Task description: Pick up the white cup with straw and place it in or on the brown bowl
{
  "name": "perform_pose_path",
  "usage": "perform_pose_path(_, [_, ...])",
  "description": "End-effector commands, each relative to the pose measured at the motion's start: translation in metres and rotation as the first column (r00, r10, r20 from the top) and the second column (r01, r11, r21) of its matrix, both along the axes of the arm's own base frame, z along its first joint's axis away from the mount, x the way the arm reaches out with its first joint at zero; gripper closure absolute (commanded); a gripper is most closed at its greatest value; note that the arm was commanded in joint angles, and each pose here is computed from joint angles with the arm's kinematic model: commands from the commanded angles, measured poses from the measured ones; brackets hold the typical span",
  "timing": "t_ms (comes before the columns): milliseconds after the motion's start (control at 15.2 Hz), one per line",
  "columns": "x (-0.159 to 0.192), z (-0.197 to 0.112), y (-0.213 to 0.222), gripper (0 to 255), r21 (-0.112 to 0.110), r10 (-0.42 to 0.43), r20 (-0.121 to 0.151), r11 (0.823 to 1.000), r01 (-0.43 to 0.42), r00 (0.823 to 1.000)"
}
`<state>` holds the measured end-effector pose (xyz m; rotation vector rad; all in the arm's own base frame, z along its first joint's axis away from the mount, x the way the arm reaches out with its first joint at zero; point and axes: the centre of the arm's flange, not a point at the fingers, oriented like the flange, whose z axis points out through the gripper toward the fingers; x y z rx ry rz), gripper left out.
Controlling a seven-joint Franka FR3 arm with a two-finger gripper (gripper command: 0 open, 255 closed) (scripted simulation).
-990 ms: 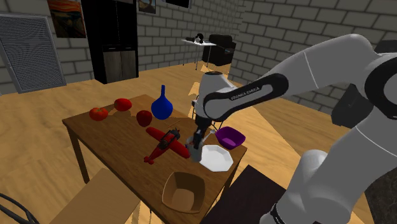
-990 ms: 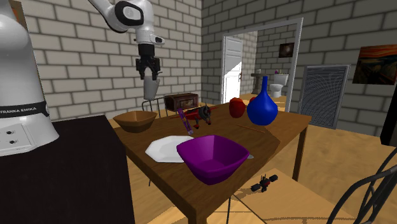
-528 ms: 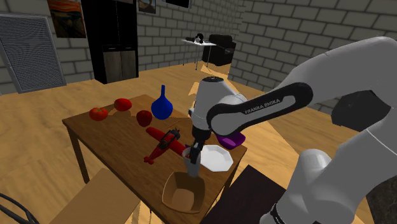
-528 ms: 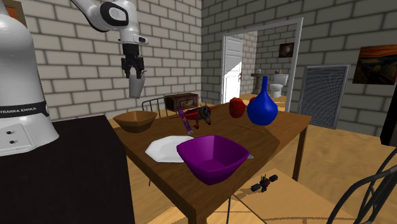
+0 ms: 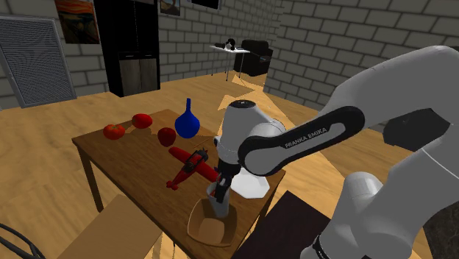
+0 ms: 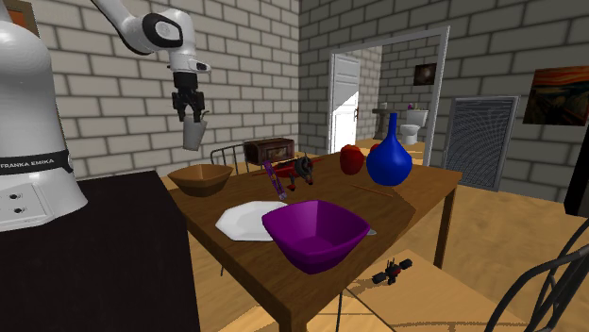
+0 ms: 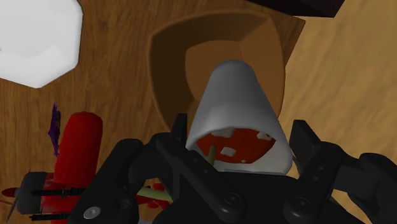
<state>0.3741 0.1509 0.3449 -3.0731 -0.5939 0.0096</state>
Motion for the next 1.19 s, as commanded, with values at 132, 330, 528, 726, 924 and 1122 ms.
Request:
perform_pose_path(132, [0.0, -0.021, -0.001, 255, 0.0, 0.0, 0.001, 1.0, 0.0, 1.0])
perform_pose_path(330, [0.0, -0.036, -0.001, 255, 0.0, 0.0, 0.001, 1.0, 0.0, 1.0])
perform_pose_path(528, [0.0, -0.052, -0.001, 255, 0.0, 0.0, 0.001, 1.0, 0.0, 1.0])
perform_pose_path(726, [0.0, -0.068, -0.001, 255, 0.0, 0.0, 0.001, 1.0, 0.0, 1.0])
perform_pose_path(924, [0.0, -0.08, -0.001, 255, 0.0, 0.0, 0.001, 1.0, 0.0, 1.0])
perform_pose_path(1122, [0.0, -0.08, -0.001, 255, 0.0, 0.0, 0.001, 1.0, 0.0, 1.0])
